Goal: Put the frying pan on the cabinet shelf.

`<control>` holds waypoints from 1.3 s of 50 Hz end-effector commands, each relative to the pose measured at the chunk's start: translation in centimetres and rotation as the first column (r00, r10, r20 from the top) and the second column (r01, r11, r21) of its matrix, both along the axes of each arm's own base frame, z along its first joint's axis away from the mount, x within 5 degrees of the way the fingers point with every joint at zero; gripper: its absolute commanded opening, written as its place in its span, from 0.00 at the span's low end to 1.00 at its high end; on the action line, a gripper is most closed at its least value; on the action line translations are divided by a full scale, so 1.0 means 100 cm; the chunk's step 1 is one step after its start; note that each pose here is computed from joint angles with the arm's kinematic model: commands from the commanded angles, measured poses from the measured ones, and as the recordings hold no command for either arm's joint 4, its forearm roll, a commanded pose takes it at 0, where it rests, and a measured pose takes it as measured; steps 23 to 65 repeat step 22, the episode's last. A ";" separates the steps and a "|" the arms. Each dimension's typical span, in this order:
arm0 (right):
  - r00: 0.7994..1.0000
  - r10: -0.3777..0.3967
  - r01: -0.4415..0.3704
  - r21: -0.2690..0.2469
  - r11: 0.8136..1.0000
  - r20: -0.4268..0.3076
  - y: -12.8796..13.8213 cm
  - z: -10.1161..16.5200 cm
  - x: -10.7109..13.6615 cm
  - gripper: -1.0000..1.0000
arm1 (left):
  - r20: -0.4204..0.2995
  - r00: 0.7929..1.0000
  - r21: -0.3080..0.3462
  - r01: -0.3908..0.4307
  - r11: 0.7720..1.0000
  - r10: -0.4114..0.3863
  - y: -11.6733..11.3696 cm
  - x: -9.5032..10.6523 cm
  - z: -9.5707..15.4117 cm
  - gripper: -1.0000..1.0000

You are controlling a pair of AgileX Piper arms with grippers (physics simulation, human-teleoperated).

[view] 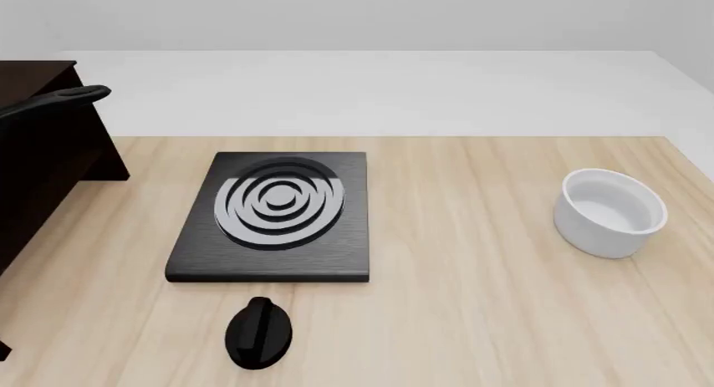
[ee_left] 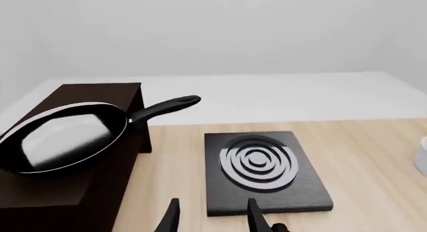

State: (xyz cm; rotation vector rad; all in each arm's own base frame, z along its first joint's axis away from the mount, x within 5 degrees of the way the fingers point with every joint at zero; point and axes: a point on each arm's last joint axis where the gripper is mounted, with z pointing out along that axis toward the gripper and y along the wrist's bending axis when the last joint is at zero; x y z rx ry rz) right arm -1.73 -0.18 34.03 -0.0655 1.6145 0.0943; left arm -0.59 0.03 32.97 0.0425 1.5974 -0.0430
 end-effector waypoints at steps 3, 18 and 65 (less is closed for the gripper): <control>1.000 -0.018 0.018 -0.016 1.000 -0.025 0.000 0.002 -0.006 1.00 | 0.025 1.000 0.014 0.012 1.000 -0.012 0.001 -0.019 0.020 1.00; 1.000 -0.021 0.021 -0.047 0.999 -0.013 0.000 0.004 -0.008 1.00 | -0.005 1.000 -0.005 0.009 1.000 -0.010 0.001 -0.020 0.019 1.00; 1.000 -0.013 0.014 -0.043 0.999 0.022 -0.001 0.014 -0.014 1.00 | 0.009 1.000 -0.001 0.018 1.000 -0.018 0.002 -0.027 0.025 1.00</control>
